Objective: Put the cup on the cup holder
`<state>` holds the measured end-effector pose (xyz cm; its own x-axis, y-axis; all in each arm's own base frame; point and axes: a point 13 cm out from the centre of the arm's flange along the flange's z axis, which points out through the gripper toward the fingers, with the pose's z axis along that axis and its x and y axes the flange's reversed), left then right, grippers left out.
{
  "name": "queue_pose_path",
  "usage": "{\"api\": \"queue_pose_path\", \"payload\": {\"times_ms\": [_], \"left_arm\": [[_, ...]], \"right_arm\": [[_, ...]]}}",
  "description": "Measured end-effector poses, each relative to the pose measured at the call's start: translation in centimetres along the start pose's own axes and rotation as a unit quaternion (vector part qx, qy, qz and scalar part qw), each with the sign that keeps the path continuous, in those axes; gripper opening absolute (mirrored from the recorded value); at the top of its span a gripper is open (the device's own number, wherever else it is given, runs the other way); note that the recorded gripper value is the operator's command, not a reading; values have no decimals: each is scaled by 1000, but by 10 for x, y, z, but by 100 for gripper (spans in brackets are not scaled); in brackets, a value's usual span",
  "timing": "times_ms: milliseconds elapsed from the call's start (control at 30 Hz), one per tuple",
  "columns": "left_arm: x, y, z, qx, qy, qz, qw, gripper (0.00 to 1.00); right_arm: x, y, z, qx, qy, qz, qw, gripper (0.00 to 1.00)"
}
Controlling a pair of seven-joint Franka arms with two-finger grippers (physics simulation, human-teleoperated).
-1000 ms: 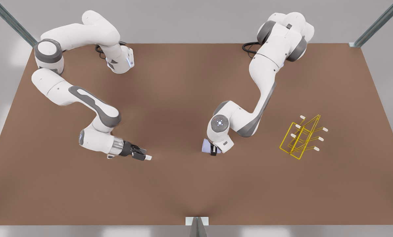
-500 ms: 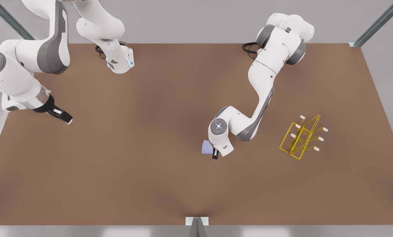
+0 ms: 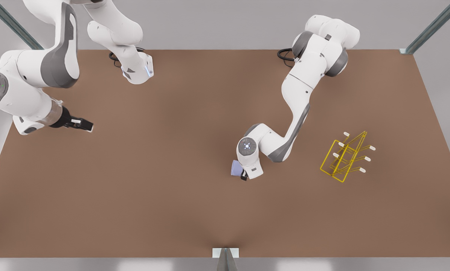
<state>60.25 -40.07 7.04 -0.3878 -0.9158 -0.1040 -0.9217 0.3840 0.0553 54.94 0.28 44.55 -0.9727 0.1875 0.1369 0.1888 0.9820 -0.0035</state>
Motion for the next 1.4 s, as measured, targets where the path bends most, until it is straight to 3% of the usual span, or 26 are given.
{"api": "queue_pose_path", "payload": {"times_ms": [433, 1067, 1167, 1300, 1400], "left_arm": [[13, 9, 30, -15, 2, 42, 999, 100], [8, 6, 17, -10, 6, 21, 1000, 100], [7, 3, 8, -4, 4, 18, 1000, 100], [7, 0, -6, 5, 6, 14, 1000, 100], [16, -3, -16, 7, 41, 6, 999, 100]], "right_arm": [[12, 15, -6, -17, 11, -56, 998, 100], [12, 3, -5, -19, 21, -75, 997, 100], [-1, 9, -17, -21, 2, -82, 996, 100], [-39, 15, -36, -28, -61, -83, 994, 100], [-59, 30, -35, -28, -93, -94, 991, 100]]}}
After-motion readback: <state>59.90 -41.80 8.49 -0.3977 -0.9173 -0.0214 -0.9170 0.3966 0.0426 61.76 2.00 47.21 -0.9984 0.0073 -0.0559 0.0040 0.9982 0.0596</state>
